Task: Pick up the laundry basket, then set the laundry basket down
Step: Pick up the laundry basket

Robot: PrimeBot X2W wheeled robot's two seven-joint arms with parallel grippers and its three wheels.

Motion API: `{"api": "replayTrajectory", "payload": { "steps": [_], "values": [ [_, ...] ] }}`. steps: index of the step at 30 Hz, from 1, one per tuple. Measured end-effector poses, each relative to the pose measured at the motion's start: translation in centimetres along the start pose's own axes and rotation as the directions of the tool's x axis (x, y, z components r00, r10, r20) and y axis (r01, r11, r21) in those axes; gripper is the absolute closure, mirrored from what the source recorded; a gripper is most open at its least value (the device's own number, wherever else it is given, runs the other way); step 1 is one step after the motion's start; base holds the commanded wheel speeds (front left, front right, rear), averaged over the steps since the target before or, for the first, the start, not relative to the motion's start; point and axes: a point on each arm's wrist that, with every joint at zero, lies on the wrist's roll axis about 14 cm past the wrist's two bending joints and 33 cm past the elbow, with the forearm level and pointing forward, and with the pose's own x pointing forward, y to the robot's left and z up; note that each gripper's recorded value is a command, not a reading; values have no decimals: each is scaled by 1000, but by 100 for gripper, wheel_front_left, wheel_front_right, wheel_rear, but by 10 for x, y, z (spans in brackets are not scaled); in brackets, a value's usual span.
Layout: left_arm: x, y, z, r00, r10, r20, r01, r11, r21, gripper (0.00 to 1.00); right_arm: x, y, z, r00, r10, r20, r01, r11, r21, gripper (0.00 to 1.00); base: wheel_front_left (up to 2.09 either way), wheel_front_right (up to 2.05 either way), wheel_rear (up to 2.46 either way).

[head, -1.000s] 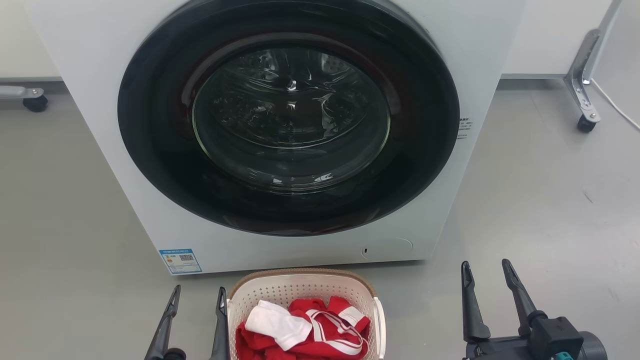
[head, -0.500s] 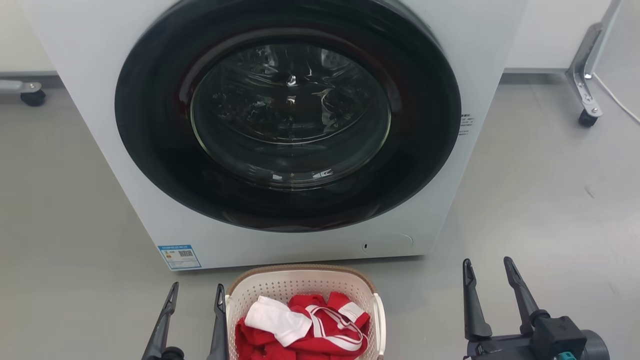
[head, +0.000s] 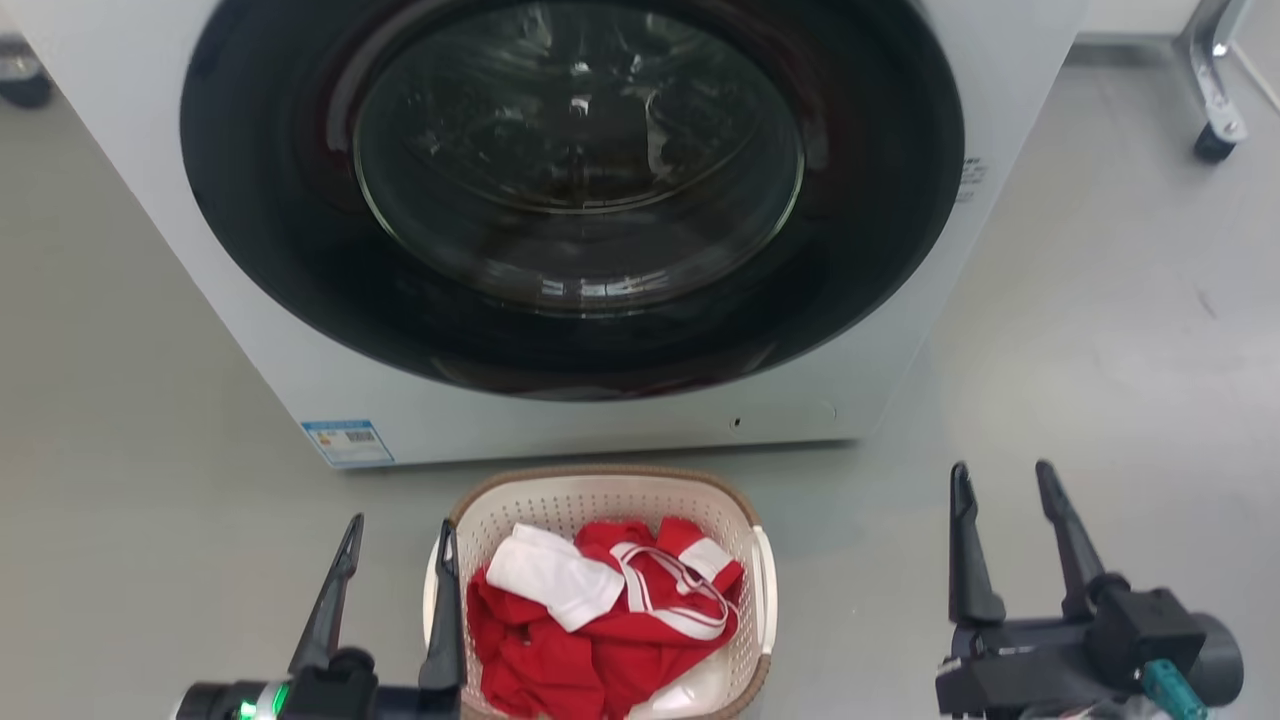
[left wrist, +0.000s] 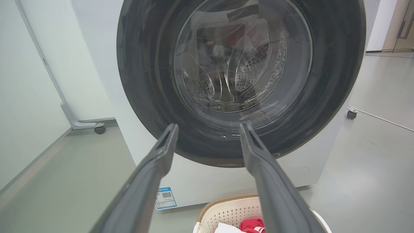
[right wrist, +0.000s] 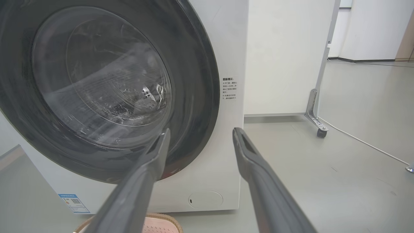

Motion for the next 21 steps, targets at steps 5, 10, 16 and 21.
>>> {"api": "replayTrajectory", "payload": {
  "steps": [5, 10, 16, 21],
  "values": [
    [20, -2, -14, 999, -10, -31, 10, 1000, 1, 0, 20, -5, -11, 1000, -4, -16, 4, 1000, -6, 0, 0, 0, 0],
    [35, -2, -31, 997, -14, -71, 15, 1000, 6, 0, 34, -5, -29, 998, 4, -55, -5, 1000, -7, 0, 0, 0, 0],
    [56, 1, -63, 989, -13, -149, 15, 1000, 9, 0, 55, -5, -61, 993, 15, -119, -16, 1000, -5, 0, 0, 0, 0],
    [70, 7, -102, 969, -4, -245, 6, 1000, 10, 0, 75, -2, -96, 982, 28, -188, -29, 1000, 0, 0, 0, 0, 0]
  ]
}}
